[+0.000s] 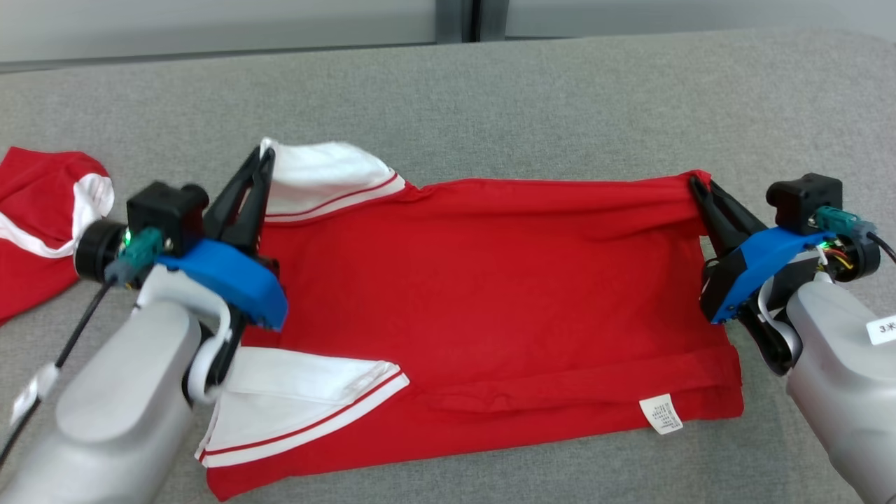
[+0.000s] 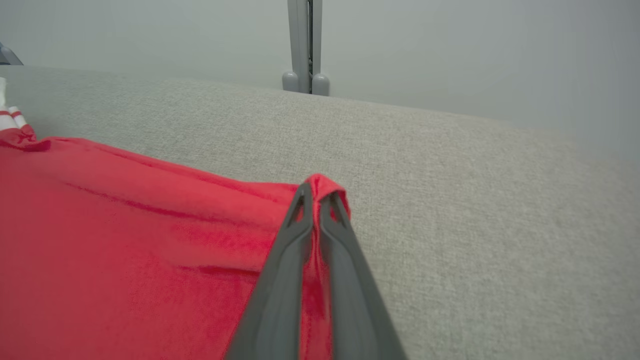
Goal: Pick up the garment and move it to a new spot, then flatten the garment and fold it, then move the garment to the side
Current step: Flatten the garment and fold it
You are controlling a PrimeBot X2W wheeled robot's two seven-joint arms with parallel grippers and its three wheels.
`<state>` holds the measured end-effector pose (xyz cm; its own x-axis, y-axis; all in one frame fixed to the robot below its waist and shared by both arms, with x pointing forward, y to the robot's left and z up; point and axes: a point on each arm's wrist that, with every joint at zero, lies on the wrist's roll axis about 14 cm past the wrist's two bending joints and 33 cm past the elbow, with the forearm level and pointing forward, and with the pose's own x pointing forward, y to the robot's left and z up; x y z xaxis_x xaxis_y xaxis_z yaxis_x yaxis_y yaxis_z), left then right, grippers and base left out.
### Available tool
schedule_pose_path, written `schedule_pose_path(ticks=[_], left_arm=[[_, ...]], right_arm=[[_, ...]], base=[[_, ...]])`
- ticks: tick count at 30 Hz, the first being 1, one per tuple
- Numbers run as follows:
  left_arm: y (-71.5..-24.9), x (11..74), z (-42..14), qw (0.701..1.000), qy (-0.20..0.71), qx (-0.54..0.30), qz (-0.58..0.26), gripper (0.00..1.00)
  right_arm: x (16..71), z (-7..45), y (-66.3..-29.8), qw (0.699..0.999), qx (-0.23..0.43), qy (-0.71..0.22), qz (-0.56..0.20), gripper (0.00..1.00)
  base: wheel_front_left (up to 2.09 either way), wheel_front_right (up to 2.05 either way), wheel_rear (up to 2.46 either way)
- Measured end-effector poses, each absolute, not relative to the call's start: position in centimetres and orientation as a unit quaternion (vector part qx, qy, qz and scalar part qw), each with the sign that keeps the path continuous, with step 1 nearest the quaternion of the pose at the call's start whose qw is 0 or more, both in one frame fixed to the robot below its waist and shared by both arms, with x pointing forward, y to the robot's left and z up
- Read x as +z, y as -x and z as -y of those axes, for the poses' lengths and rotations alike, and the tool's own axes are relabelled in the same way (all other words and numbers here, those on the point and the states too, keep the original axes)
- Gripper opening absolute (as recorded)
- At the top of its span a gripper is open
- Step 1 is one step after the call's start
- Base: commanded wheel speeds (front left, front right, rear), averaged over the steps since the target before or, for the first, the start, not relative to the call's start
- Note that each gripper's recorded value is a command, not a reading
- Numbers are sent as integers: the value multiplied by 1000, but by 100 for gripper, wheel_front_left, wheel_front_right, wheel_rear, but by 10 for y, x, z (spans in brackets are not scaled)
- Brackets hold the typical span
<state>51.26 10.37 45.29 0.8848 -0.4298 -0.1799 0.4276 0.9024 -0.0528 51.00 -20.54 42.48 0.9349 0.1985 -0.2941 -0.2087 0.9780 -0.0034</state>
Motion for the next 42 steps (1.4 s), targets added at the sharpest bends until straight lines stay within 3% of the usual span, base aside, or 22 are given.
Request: schedule_pose_path(ticks=[12, 23, 35, 36, 37, 38, 42], left_arm=[[-446, 467, -114, 979, 50, -177, -90, 0], [-388, 445, -128, 979, 106, -111, -137, 0], [-360, 428, -135, 974, 131, -82, -165, 0], [-359, 428, -135, 974, 132, -81, -165, 20], [-360, 429, -134, 974, 134, -80, -162, 100], [-361, 431, -134, 975, 137, -79, -158, 100], [-366, 440, -137, 980, 125, -74, -133, 100]], right_arm=[[428, 209, -497, 988, 92, 15, -127, 0], [421, 208, -466, 990, 70, -19, -120, 0], [402, 211, -426, 988, 45, -50, -137, 0], [400, 211, -424, 988, 43, -52, -139, 33], [399, 211, -421, 988, 42, -54, -141, 81], [399, 212, -420, 988, 40, -55, -140, 100], [407, 220, -418, 990, 29, -57, -128, 100]], base=[[0, 0, 0], [0, 0, 0], [0, 0, 0], [0, 0, 0], [0, 0, 0], [0, 0, 0], [0, 0, 0]])
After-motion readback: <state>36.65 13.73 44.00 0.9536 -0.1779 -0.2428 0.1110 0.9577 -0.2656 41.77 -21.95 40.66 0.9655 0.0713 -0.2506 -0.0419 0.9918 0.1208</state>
